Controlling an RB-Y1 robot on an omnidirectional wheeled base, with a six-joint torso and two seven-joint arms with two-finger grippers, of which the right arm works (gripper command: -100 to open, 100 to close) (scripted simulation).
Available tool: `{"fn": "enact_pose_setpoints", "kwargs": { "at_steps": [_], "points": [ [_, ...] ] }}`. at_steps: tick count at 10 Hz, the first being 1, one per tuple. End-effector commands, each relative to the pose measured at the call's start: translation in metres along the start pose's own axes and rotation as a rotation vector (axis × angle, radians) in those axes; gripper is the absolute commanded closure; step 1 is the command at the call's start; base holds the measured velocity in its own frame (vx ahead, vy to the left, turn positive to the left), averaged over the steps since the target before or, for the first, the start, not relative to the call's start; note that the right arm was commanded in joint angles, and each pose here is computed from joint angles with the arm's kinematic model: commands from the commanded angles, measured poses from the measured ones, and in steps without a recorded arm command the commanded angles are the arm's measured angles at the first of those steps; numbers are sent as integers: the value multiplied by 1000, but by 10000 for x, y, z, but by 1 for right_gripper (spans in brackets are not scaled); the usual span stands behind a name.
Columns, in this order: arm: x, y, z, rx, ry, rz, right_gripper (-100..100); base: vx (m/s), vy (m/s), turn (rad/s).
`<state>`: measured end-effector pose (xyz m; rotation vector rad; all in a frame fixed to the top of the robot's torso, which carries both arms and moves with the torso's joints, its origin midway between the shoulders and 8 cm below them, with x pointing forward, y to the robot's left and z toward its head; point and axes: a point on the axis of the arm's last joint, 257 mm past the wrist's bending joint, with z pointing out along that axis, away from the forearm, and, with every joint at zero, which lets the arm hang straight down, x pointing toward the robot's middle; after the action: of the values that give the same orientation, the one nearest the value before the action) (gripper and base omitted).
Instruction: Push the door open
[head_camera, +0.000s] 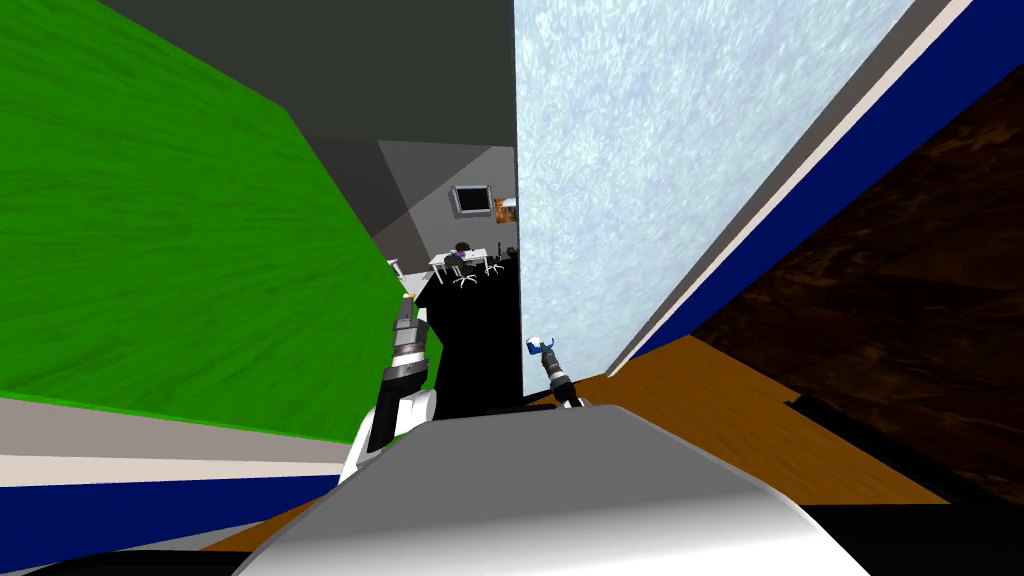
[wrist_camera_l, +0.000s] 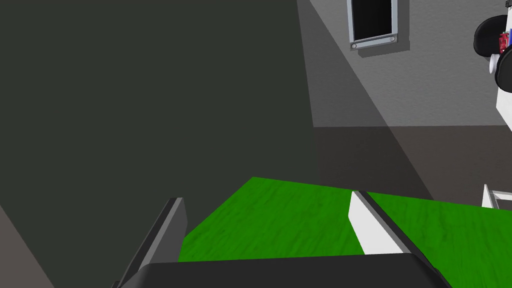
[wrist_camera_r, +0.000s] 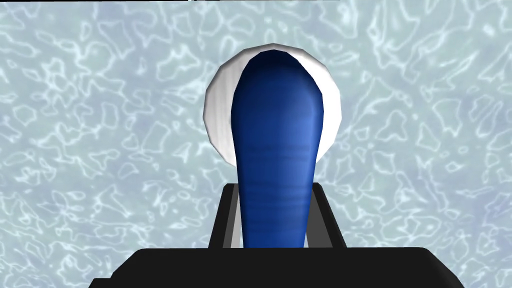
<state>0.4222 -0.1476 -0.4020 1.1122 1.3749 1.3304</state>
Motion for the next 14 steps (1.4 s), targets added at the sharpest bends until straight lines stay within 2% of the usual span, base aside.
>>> {"fn": "enact_pose_setpoints", "kwargs": {
  "at_steps": [1,4,6,7,11,14],
  "points": [
    [-173,66,33,-15,-28,-12,100,211,82,-48],
    [-426,67,38,-14,-78,-24,100,185,97,-65],
    [-426,67,38,-14,-78,-24,100,87,48,-22],
    [-560,71,39,-14,-106,-28,100,100,80,-62],
    [-821,82,35,-15,-167,-31,100,157,105,-86],
    [-1046,92,25,-16,-228,-25,100,167,134,-95]
  ]
}}
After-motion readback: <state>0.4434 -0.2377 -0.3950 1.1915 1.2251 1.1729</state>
